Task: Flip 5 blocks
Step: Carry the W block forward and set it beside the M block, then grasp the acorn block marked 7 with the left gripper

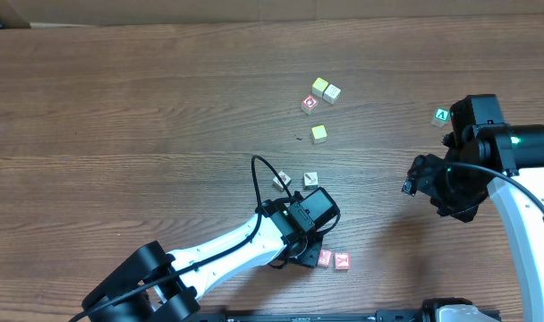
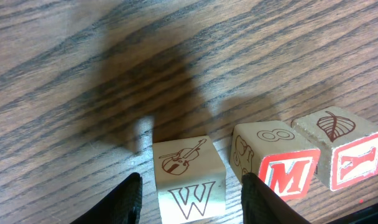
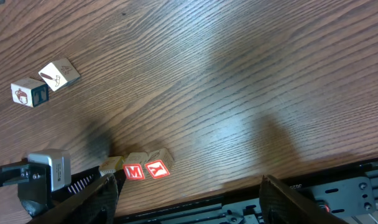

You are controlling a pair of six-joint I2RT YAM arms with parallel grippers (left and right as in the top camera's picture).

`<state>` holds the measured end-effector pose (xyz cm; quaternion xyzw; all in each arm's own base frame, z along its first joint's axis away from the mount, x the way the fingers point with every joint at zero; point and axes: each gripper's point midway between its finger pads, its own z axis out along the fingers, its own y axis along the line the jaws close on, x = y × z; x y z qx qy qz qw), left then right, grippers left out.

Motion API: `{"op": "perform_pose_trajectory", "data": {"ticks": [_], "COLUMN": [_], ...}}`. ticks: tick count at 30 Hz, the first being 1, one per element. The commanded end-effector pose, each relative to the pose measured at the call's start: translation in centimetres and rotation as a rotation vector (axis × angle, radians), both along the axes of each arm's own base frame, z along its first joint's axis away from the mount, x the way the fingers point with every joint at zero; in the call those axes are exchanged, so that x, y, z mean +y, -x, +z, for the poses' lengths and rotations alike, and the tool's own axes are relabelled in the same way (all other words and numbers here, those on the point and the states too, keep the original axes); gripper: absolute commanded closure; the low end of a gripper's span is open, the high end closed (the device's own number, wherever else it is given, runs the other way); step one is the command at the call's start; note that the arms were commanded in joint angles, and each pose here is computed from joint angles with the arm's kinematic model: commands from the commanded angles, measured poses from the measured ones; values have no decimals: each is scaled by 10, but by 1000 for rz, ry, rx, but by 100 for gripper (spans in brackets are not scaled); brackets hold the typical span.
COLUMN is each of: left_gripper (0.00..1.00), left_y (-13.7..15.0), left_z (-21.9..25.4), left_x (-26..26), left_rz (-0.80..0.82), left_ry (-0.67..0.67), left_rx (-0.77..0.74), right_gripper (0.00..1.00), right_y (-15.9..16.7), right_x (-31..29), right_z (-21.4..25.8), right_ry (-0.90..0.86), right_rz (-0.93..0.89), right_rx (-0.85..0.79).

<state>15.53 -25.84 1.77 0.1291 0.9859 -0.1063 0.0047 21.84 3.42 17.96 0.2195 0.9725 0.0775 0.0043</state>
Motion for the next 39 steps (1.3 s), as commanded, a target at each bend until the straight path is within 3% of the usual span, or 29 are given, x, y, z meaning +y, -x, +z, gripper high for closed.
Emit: {"op": "perform_pose_trajectory", "data": {"ticks": [1,8,18,25,30,39], "left_gripper": [56,58,57,44,44,36], "left_y": [-2,-11,-48,-103,-148,-167], "left_z": [-4,0,35,69,77,51], "left_x": [4,2,-9,-4,33,52], "left_rz": [7,8,-16,-23,18,-258], "left_ry": [-16,2,55,105,103,113], "left_rx": [-9,-26,-92,-210,-260,-245], "right_gripper": [26,25,25,25,25,24], "right_y": [-4,-4,-4,-7,-8,-10], "right_x": [1,1,1,2,7,9], "right_z": [12,12,12,13,14,14], "right_ry": [-11,-11,-12,-17,-46,-57], "right_rz": [-2,-2,-2,-2,1,2], "right_rx": [-49,-49,-50,-64,-67,-75]}}
